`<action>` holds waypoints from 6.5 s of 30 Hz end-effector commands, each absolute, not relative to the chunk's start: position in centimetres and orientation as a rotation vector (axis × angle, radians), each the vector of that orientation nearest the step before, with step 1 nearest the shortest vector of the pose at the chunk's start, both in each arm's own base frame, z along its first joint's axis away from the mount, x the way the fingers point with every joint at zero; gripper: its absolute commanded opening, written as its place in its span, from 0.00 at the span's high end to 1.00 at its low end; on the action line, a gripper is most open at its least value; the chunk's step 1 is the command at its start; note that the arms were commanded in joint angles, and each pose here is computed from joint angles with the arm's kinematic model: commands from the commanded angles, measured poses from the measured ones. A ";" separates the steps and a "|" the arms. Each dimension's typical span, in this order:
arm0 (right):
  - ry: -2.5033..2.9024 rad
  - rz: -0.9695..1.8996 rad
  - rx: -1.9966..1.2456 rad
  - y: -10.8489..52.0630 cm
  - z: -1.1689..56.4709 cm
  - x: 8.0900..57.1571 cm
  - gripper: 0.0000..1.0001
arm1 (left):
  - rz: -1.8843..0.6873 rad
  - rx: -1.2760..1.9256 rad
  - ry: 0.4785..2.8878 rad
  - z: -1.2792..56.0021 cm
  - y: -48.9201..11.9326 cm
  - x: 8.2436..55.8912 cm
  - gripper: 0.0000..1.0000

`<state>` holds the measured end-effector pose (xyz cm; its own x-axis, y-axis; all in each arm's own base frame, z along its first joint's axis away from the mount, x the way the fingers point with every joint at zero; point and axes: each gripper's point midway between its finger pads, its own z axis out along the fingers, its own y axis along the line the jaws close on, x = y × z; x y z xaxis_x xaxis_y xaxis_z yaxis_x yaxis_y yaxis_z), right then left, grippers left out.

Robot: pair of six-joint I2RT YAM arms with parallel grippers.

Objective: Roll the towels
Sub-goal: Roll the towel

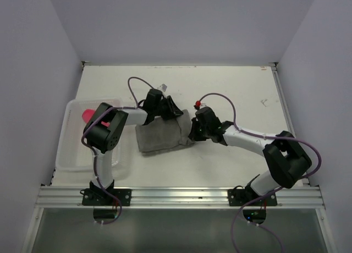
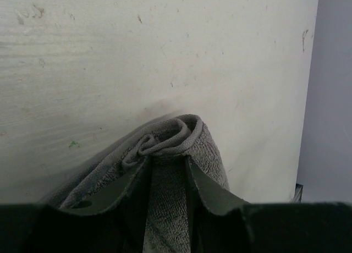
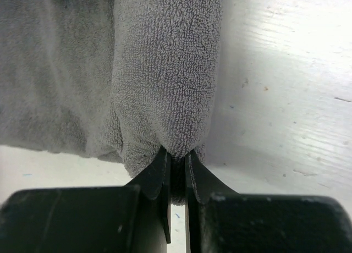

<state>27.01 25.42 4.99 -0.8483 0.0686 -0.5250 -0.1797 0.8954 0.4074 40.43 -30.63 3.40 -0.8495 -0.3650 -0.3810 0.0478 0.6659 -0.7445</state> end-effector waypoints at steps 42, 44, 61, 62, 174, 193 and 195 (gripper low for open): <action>2.207 -0.623 -0.732 27.0 4.7 24.0 1.00 | -1.400 -0.237 2.116 12.9 -28.3 38.3 0.64; 2.215 -0.609 -0.725 27.0 4.3 23.9 1.00 | -1.394 -0.224 2.100 13.5 -28.2 38.4 0.64; 2.222 -0.469 -0.639 27.5 4.3 23.6 1.00 | -1.537 -0.257 2.069 10.6 -31.1 37.5 0.64; 2.223 -0.466 -0.636 27.5 4.3 23.7 1.00 | -1.538 -0.261 2.077 10.3 -31.3 37.4 0.64; 2.074 -0.455 -0.591 25.7 9.3 24.5 1.00 | -0.908 -0.283 2.349 6.5 -25.6 38.8 0.64; 1.957 -0.566 -0.766 30.0 6.8 21.3 1.00 | -1.269 -0.244 2.191 10.6 -27.2 35.8 0.64; 1.955 -0.567 -0.771 30.1 6.6 21.2 1.00 | -1.316 -0.229 2.171 10.9 -27.5 35.4 0.64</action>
